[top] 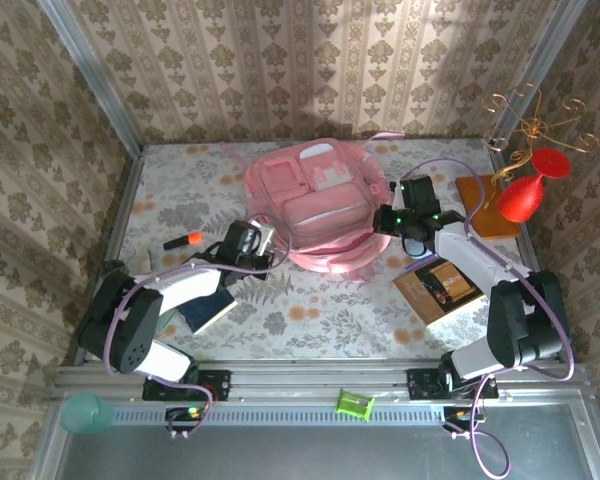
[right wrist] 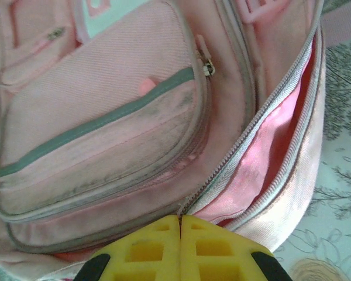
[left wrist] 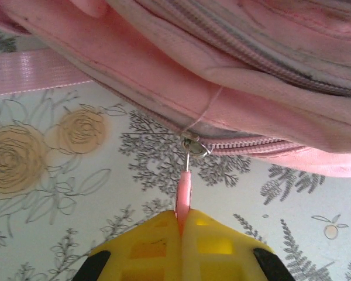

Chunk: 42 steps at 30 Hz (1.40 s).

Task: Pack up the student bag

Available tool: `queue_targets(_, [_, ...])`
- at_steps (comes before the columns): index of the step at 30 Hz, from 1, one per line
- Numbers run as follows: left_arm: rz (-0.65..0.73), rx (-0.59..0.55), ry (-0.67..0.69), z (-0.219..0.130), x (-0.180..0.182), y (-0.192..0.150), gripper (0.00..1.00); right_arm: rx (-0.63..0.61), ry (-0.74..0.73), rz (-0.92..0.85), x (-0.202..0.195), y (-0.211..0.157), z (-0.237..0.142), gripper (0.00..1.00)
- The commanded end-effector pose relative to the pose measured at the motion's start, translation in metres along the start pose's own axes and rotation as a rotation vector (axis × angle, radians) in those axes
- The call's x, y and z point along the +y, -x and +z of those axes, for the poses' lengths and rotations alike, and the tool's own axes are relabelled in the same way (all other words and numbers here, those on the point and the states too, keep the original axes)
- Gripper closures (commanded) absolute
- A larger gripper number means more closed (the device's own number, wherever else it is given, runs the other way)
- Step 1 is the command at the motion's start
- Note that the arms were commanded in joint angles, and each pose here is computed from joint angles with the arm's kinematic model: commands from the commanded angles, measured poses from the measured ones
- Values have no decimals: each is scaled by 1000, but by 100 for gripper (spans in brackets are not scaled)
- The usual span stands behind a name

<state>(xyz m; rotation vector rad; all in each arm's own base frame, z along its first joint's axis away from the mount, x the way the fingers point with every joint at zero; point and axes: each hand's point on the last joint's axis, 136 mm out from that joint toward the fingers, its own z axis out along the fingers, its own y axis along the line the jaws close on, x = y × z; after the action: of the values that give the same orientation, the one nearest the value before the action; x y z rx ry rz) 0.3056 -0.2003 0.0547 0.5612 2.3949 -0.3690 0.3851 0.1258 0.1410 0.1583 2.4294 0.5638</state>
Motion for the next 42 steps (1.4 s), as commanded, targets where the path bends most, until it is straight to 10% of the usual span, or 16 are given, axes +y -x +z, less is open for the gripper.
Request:
queue_targets(1, [-27,8,58,-2,21,0,100,-118,80,26,16,39,-25,100])
queue_targets(18, [2,-46,-141,1,-18,26,100,-140,191,151,17,48,-30,99])
queue_targets(31, [54,-19,-172,-5,-59,5,100,2,-17,137,-16,-33,-13,48])
queue_targets(42, [66,-20,-171,-7,-59,3,100,10,-148,144,-10,-65,10,31])
